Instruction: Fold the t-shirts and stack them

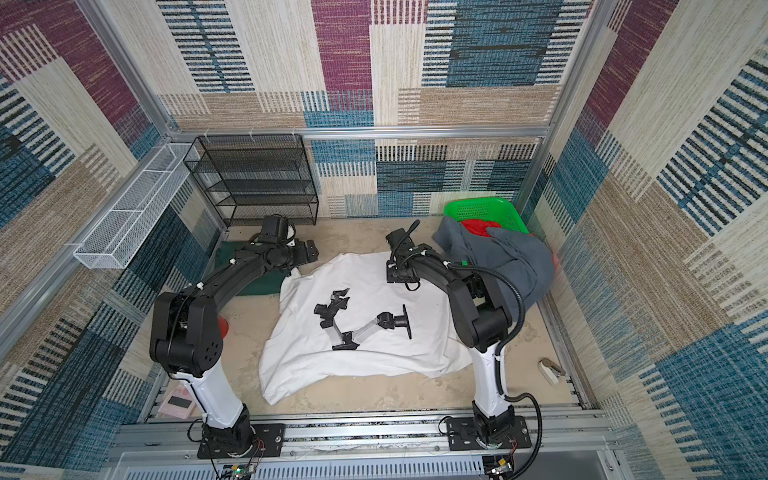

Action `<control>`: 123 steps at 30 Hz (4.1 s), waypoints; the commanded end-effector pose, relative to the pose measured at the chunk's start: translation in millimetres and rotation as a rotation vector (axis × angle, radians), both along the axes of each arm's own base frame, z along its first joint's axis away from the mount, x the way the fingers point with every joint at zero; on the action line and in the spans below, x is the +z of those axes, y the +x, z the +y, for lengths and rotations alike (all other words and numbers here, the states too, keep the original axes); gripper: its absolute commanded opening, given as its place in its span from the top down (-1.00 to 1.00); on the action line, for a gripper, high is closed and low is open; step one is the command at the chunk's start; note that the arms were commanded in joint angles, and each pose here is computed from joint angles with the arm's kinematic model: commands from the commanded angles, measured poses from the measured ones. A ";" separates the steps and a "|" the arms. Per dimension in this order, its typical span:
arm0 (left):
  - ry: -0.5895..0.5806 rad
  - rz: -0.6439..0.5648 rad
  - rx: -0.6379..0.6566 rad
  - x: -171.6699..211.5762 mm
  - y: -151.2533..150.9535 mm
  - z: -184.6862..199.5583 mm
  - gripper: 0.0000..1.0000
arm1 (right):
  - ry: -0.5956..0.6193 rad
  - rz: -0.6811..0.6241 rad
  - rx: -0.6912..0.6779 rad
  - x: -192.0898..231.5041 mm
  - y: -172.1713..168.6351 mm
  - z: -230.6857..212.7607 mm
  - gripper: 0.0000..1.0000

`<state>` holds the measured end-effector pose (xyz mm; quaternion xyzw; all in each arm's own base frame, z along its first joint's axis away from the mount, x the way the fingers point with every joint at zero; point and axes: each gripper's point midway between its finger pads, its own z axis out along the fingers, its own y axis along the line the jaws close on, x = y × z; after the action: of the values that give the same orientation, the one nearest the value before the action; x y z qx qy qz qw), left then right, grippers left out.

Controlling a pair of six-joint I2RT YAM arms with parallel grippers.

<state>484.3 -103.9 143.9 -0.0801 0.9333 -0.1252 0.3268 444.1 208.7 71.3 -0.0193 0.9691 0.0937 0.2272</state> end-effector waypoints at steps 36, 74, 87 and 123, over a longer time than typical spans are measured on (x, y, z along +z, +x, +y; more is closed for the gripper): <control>-0.100 -0.095 -0.022 39.6 -10.8 -10.2 -0.98 | 0.099 0.028 -0.045 -29.0 75.6 -18.5 -0.01; -0.129 -0.110 -0.040 45.9 -13.1 -15.2 -0.98 | -0.158 -0.018 -0.086 -33.2 80.0 -13.7 0.22; -0.135 -0.112 -0.037 49.8 -14.6 -15.2 -0.98 | -0.173 -0.042 -0.105 -20.8 77.1 -20.4 0.94; -0.066 -0.070 -0.023 31.1 -6.7 -6.9 -0.97 | -0.175 -0.086 -0.221 23.3 99.7 -99.7 0.55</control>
<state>477.5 -111.9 173.3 -0.0833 0.9171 -0.1646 0.3534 538.5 104.0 85.6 0.0622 0.9635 -0.0341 0.2583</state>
